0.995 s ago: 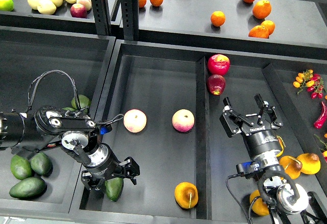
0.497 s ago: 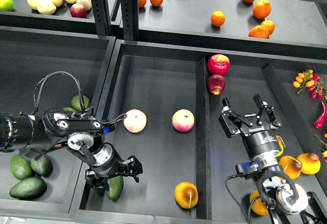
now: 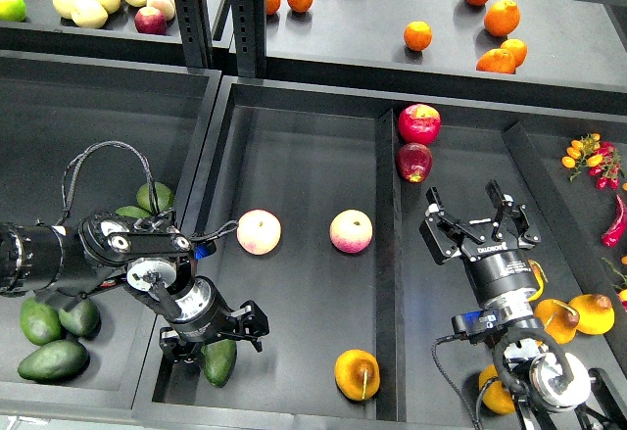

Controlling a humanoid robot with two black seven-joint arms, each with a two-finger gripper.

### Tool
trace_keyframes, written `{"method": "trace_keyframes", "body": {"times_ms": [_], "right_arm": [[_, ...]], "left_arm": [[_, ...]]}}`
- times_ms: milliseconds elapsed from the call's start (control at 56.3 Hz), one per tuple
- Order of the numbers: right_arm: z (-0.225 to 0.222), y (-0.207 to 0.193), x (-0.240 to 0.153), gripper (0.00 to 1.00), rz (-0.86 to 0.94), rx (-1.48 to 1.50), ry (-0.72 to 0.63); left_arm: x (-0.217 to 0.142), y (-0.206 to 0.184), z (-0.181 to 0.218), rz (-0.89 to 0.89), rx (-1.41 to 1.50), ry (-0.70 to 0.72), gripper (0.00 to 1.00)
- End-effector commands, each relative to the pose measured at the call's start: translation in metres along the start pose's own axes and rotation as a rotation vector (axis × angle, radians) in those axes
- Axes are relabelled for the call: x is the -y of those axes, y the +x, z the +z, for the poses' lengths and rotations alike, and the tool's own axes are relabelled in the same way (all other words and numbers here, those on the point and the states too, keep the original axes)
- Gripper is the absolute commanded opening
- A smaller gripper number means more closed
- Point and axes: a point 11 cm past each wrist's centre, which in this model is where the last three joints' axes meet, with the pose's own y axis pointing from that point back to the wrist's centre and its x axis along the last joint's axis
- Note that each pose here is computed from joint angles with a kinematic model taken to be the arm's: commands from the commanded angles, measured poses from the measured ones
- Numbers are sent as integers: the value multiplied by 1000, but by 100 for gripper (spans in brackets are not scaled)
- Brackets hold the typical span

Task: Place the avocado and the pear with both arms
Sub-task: 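Lower the left gripper around the avocado and close it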

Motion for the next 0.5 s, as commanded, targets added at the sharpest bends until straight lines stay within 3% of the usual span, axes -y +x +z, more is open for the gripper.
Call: {"method": "trace_keyframes", "body": {"times_ms": [0, 480], "right_arm": [[0, 0, 0, 100, 1, 0, 0], [0, 0, 0, 100, 1, 0, 0]], "left_arm": [[1, 0, -2, 0, -1, 6, 99], [3, 8, -9, 29, -6, 35, 99]]}}
